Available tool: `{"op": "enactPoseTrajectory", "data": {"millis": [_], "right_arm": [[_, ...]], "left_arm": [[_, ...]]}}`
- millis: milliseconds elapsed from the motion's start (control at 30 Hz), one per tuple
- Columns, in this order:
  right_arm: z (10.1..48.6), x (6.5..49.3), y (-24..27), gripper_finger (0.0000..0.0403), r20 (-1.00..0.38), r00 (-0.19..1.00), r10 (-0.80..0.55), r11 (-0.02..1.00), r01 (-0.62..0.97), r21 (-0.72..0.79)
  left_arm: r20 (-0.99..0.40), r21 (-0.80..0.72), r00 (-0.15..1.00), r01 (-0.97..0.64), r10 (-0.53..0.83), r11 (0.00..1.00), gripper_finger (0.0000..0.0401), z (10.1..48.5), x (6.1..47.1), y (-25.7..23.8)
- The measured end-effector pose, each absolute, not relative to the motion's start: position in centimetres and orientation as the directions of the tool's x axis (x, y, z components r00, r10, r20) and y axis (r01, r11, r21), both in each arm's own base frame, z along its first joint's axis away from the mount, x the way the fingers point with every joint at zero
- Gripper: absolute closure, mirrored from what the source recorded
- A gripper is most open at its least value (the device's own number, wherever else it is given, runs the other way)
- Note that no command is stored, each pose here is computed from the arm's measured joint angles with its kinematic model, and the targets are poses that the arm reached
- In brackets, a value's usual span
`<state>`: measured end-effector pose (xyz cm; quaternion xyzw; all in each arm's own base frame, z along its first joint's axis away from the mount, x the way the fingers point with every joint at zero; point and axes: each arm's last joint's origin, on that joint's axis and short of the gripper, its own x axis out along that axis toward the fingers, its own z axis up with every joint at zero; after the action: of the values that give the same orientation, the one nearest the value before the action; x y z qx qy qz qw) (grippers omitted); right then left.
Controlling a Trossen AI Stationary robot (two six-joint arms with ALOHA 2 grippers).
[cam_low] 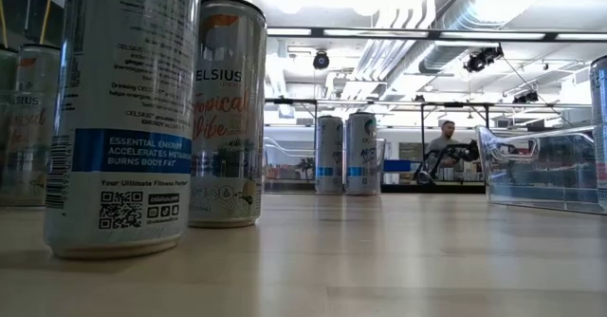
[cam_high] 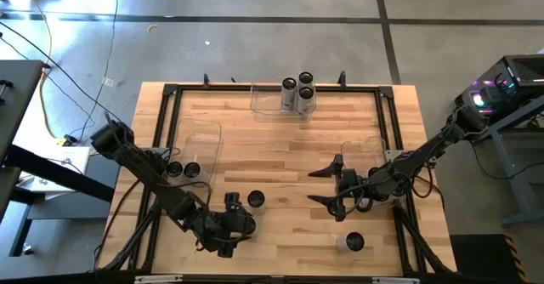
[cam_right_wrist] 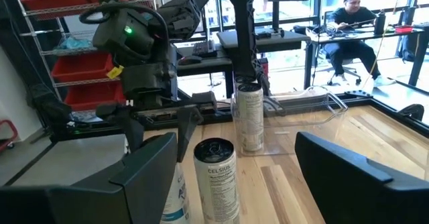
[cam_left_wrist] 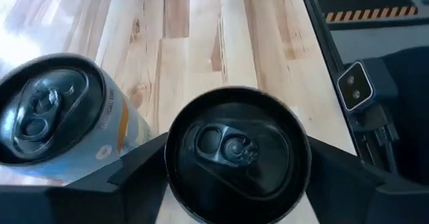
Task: Sort soda cans
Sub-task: Put the white-blue soda can into the middle transparent bin
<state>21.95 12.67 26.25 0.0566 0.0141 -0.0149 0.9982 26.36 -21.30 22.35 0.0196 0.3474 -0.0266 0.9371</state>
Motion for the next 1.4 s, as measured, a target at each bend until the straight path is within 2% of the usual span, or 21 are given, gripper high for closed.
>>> {"op": "enactPoseTrajectory", "data": {"millis": [100, 233, 300, 433, 533, 633, 733, 867, 933, 1067, 1200, 1300, 1400], "right_arm": [[26.2, 22.0, 12.7, 0.0104, -0.032, 0.999, -0.028, 0.993, 0.032, 0.111], [26.3, 21.6, 13.2, 0.0104, -0.031, 0.999, -0.004, 0.994, 0.007, 0.109], [26.6, 21.1, 13.5, 0.0104, -0.023, 1.000, 0.020, 0.993, -0.018, 0.115], [27.5, 20.0, 14.1, 0.0104, 0.011, 0.998, 0.066, 0.991, -0.067, 0.117], [27.9, 19.3, 14.4, 0.0104, 0.025, 0.997, 0.079, 0.993, -0.080, 0.086], [27.9, 19.0, 14.6, 0.0104, 0.024, 0.999, 0.036, 0.998, -0.037, 0.054], [27.8, 18.9, 14.6, 0.0104, 0.017, 1.000, -0.010, 0.999, 0.009, 0.047], [27.7, 18.9, 14.6, 0.0104, 0.007, 1.000, -0.018, 0.998, 0.017, 0.053], [27.6, 18.9, 14.6, 0.0104, 0.006, 1.000, -0.018, 0.998, 0.018, 0.063], [27.6, 18.9, 14.5, 0.0104, 0.000, 0.999, -0.040, 0.996, 0.040, 0.084], [27.5, 18.9, 14.5, 0.0104, -0.007, 0.999, -0.043, 0.994, 0.043, 0.100], [27.4, 18.9, 14.5, 0.0104, -0.009, 0.999, -0.043, 0.993, 0.044, 0.106], [27.4, 18.9, 14.5, 0.0104, -0.010, 0.999, -0.043, 0.993, 0.044, 0.106]], "left_arm": [[-0.649, -0.004, 0.760, 0.044, -0.036, 0.999, 0.0152, 22.2, 26.3, -21.3], [-0.677, -0.057, 0.730, 0.079, -0.097, 0.995, 0.0156, 23.4, 25.8, -21.6], [-0.690, -0.086, 0.709, 0.125, -0.150, 0.988, 0.0156, 25.3, 25.2, -21.7], [-0.649, -0.146, 0.725, 0.177, -0.229, 0.973, 0.0156, 31.3, 24.4, -20.9], [-0.577, -0.089, 0.786, 0.212, -0.224, 0.973, 0.0156, 35.8, 24.2, -19.3], [-0.480, 0.020, 0.855, 0.236, -0.198, 0.971, 0.0156, 40.0, 24.3, -16.5], [-0.418, 0.159, 0.904, 0.171, -0.091, 0.972, 0.0156, 42.2, 25.2, -12.2], [-0.424, 0.326, 0.896, 0.019, 0.128, 0.945, 0.0156, 41.9, 27.7, -5.2], [-0.421, 0.347, 0.884, -0.048, 0.202, 0.937, 0.0156, 41.3, 29.2, -1.4], [-0.373, 0.257, 0.886, -0.187, 0.276, 0.948, 0.0156, 38.8, 31.9, 6.6], [-0.416, 0.195, 0.827, -0.324, 0.377, 0.926, 0.0156, 35.7, 32.9, 13.1], [-0.460, 0.168, 0.783, -0.387, 0.419, 0.907, 0.0156, 33.5, 33.6, 16.0], [-0.505, 0.137, 0.763, -0.390, 0.403, 0.910, 0.0156, 31.1, 34.9, 17.2]]}}
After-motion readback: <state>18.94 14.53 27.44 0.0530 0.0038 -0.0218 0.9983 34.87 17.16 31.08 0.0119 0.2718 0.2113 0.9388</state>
